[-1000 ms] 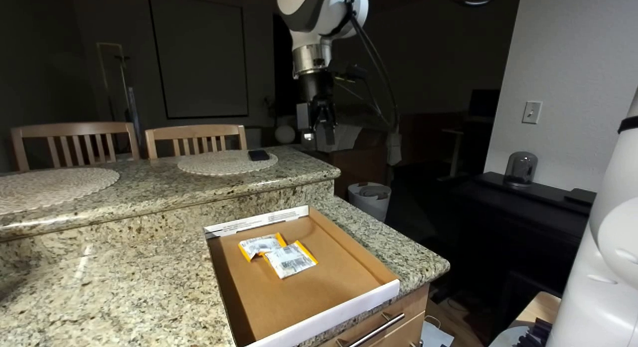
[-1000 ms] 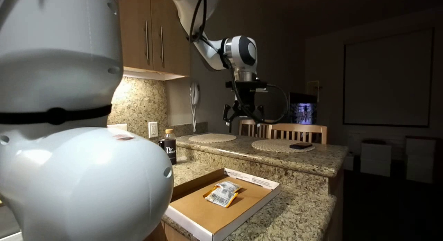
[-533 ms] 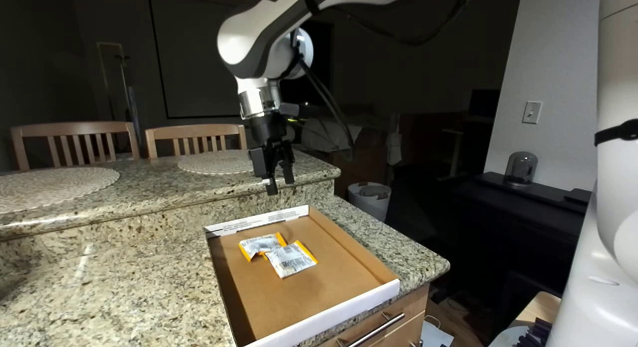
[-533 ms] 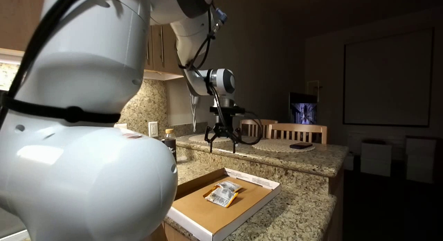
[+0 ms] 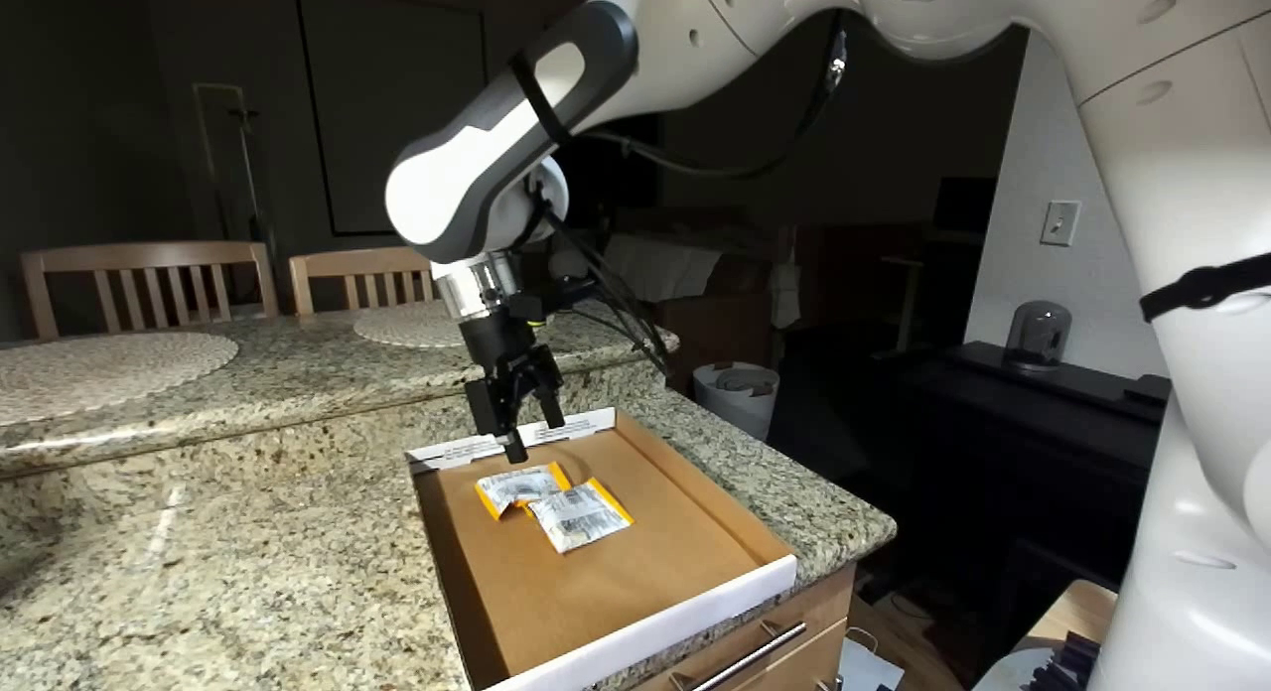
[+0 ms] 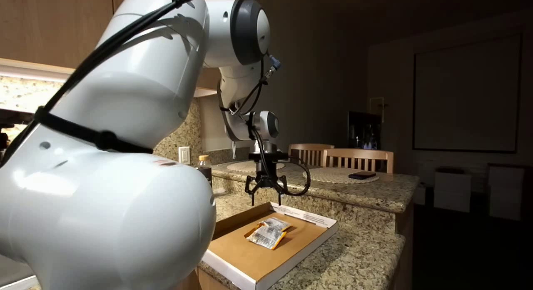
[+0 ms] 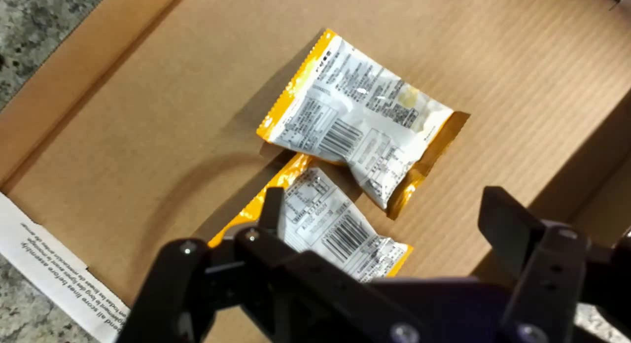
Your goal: Remove one sachet from the box and place it on the upper part of the countertop
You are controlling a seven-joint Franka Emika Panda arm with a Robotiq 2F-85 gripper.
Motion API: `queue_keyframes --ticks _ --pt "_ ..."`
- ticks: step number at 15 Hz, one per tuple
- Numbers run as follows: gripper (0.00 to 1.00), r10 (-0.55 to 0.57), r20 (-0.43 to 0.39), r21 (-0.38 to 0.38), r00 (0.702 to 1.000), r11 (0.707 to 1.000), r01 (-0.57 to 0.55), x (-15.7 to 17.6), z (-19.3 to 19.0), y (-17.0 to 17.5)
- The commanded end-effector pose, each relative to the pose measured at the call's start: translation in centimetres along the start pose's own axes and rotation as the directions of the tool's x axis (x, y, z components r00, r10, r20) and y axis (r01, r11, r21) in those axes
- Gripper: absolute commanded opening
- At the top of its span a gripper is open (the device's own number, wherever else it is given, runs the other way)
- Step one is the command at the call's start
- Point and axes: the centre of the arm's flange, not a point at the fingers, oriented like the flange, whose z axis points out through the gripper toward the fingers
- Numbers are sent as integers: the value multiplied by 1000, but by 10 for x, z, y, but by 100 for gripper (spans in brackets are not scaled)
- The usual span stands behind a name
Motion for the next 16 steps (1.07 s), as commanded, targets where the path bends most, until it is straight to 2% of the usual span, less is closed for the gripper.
queue_keyframes --ticks 1,3,6,11,14,15,16 --pt "100 101 -56 -10 993 995 -101 30 12 3" --pt "100 131 -102 -1 986 991 -132 47 20 2" --pt "100 141 -155 -26 978 989 -147 67 36 0" --pt "100 161 -190 -94 969 979 -181 82 56 5" --pt "100 191 -194 -100 962 972 -213 85 59 11" --pt "93 199 -192 -99 961 970 -221 85 58 13" --pt "74 202 -191 -99 960 970 -224 85 57 15"
